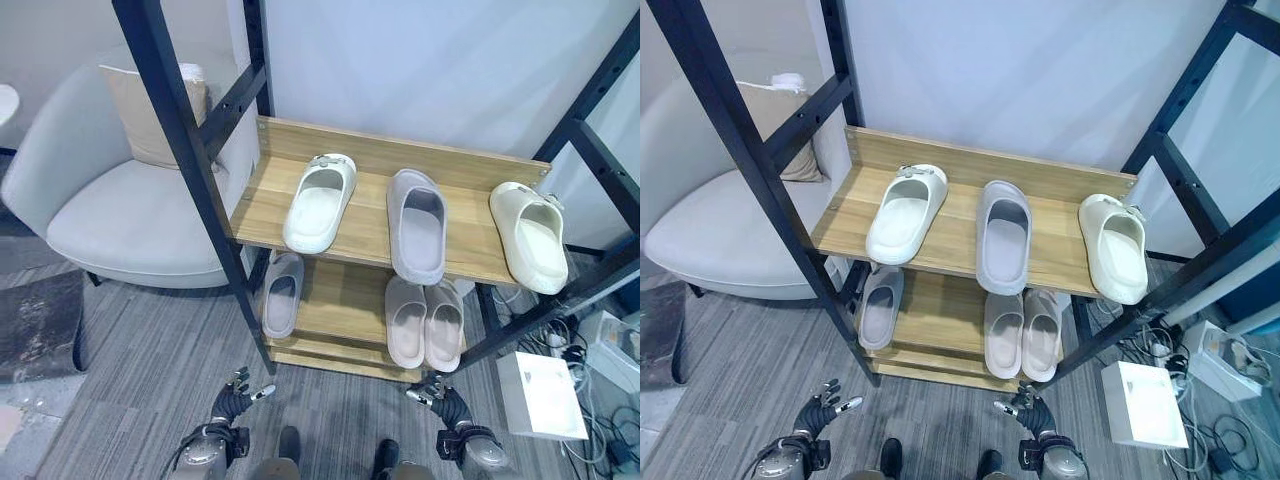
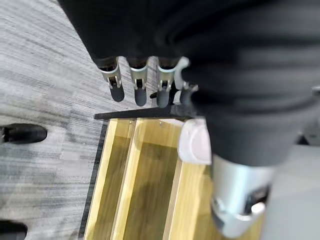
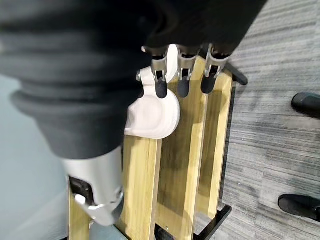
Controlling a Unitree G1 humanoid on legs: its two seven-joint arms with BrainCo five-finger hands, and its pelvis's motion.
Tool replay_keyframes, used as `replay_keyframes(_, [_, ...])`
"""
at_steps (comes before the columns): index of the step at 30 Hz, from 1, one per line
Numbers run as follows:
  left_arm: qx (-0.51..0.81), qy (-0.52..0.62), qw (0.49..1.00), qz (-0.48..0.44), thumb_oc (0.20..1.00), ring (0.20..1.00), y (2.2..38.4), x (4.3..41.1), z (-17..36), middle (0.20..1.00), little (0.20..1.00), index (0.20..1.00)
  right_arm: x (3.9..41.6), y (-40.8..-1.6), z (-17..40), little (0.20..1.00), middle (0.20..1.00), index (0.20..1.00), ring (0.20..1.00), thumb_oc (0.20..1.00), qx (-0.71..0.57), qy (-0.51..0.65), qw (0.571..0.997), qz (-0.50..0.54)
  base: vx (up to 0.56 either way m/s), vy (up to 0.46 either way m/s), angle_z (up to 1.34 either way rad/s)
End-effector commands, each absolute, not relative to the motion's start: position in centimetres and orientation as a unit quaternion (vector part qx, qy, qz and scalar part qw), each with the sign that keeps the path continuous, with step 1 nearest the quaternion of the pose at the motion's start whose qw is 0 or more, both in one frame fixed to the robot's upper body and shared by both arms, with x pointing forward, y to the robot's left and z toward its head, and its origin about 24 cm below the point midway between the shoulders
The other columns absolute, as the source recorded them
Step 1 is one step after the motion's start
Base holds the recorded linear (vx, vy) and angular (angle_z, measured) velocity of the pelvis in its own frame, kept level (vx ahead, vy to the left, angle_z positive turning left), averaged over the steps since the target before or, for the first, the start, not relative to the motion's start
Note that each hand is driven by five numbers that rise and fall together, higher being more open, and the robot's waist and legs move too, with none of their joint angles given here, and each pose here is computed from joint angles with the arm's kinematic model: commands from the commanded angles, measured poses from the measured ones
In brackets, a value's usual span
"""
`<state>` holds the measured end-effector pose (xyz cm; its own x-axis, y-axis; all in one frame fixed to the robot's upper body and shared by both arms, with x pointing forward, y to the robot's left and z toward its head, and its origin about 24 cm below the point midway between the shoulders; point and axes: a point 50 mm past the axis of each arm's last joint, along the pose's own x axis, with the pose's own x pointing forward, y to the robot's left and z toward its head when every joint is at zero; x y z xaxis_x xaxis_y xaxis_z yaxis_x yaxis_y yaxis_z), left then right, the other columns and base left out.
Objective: Arrange the slippers neatly on the shoe rack.
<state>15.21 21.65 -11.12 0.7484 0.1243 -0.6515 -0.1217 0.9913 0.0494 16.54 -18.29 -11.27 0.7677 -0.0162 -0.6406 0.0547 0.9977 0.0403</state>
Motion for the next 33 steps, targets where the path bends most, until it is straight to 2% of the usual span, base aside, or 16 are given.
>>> replay_keyframes(1, [0.022,0.296,0.954,0.034,1.0,1.0,20.7,18.2,-9.6,1.0,1.0,1.0,19.5,-17.6,-8.5,1.0,1.0,1.0,1.0,1.0,-0.045,0.262,0.962,0.055,0.05,-0.036,0.0])
replay_keyframes(2, [0.028,0.291,0.956,0.037,1.0,1.0,20.9,18.3,-9.4,1.0,1.0,1.0,20.2,-17.2,-7.1,1.0,1.0,1.0,1.0,1.0,-0.116,0.222,0.963,0.096,0.05,-0.041,-0.02])
replay_keyframes(6, [0.041,0.278,0.958,0.053,1.0,1.0,21.5,18.4,-9.1,1.0,1.0,1.0,21.3,-17.0,-2.1,1.0,1.0,1.0,1.0,1.0,-0.261,0.078,0.951,0.149,0.01,-0.016,-0.05])
replay_keyframes(21, [0.041,0.298,0.951,0.074,1.0,1.0,21.4,16.8,-10.2,1.0,1.0,1.0,17.4,-16.6,11.3,1.0,1.0,1.0,1.0,1.0,-0.332,-0.198,0.887,0.251,0.0,0.004,-0.07])
replay_keyframes(29, [0.037,0.302,0.949,0.08,1.0,1.0,21.4,16.3,-10.5,1.0,1.0,1.0,17.8,-17.3,15.7,1.0,1.0,1.0,1.0,1.0,-0.384,-0.304,0.847,0.21,0.0,0.01,-0.07])
replay_keyframes(33, [0.028,0.3,0.95,0.079,1.0,1.0,21.1,16.1,-10.5,1.0,1.0,1.0,19.6,-18.6,18.7,1.0,1.0,1.0,1.0,1.0,-0.446,-0.394,0.801,0.073,0.0,0.04,-0.02])
